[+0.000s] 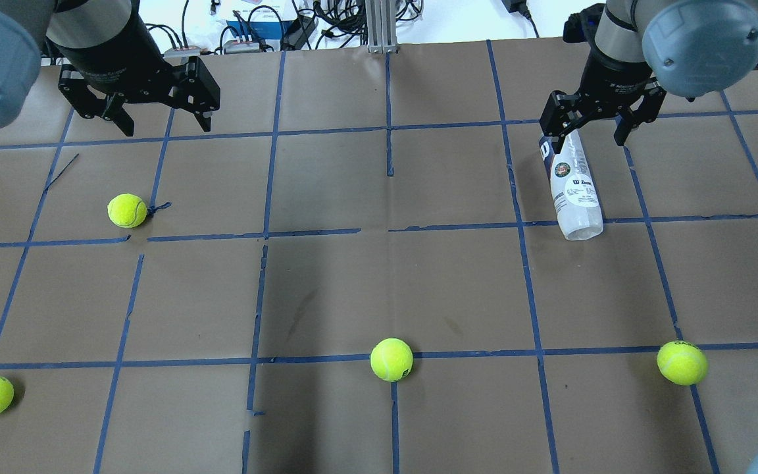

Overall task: Lift up tennis ball bucket
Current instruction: 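Lower the right gripper onto the white Wilson can and close it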

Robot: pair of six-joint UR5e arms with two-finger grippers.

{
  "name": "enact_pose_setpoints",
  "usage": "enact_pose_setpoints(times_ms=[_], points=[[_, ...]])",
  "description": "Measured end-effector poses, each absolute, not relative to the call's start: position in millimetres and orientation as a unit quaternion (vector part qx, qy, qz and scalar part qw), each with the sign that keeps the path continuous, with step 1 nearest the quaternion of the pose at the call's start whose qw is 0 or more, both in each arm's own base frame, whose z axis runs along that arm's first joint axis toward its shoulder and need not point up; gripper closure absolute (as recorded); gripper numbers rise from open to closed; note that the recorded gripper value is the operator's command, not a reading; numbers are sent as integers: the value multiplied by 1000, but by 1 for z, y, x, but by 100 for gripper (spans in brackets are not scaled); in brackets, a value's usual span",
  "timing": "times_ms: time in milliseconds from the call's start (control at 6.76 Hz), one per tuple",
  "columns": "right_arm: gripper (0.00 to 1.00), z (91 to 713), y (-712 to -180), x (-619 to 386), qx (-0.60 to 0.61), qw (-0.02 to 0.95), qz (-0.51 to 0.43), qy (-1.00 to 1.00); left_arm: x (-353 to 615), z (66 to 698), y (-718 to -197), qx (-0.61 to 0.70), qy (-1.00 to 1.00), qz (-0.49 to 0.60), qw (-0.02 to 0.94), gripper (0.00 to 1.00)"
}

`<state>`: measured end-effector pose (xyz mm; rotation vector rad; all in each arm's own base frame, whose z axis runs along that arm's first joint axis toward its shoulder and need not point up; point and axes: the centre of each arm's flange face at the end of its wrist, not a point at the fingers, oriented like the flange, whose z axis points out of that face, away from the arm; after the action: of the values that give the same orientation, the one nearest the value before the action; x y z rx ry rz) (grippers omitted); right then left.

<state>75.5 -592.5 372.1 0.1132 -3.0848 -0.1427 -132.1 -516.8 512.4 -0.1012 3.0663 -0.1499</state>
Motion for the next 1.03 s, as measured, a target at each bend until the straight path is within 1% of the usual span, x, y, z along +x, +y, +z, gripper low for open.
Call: enact_pose_setpoints(times_ms=[591, 1035], points=[[0, 285, -629, 50, 23, 26, -45, -998, -132, 512, -517, -33, 998, -49, 35, 0], [0, 251, -644, 41, 23, 27, -39, -999, -131, 513, -517, -34, 998, -49, 35, 0]])
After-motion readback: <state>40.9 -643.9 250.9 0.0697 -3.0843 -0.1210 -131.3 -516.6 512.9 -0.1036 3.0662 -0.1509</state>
